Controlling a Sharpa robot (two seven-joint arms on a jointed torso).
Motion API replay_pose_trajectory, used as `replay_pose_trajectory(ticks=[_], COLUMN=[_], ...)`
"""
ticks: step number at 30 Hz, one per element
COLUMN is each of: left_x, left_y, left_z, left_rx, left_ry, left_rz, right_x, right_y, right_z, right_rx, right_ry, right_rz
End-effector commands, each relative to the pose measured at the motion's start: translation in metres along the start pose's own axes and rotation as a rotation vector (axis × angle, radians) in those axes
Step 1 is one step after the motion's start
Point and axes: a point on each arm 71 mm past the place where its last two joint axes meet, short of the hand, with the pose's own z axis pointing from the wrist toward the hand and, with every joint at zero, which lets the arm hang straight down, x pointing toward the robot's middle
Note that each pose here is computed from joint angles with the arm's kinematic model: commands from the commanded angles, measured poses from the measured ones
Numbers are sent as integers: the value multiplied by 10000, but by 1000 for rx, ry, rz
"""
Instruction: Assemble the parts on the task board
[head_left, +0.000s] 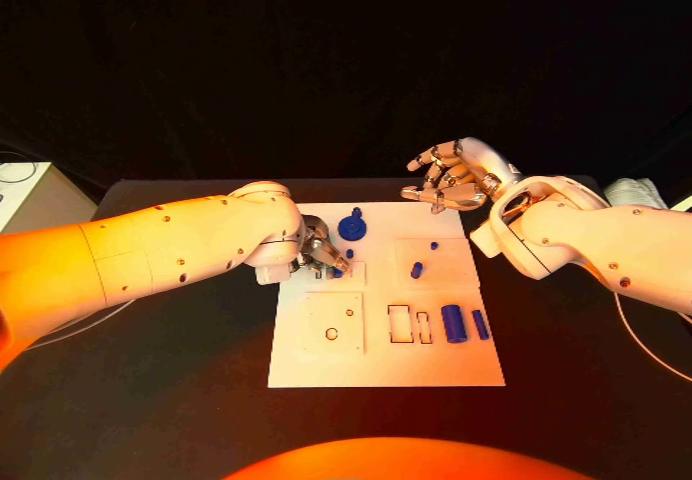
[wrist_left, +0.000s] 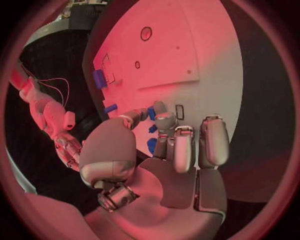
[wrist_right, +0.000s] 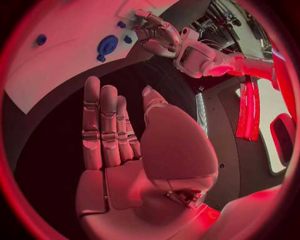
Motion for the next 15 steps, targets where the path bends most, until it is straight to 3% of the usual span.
replay_pose_trajectory(ticks=[1, 10, 15], left_x=[49, 21, -44], left_y=[32, 87, 72], left_z=[21, -14, -76], left_rx=[-13, -13, 5], left_ry=[19, -2, -24], left_rz=[11, 2, -16], right_x=[9, 2, -5], right_y=[5, -8, -22], right_z=[-4, -6, -7], right_rx=[-10, -7, -5], right_ry=[9, 3, -2], right_rz=[-2, -3, -5])
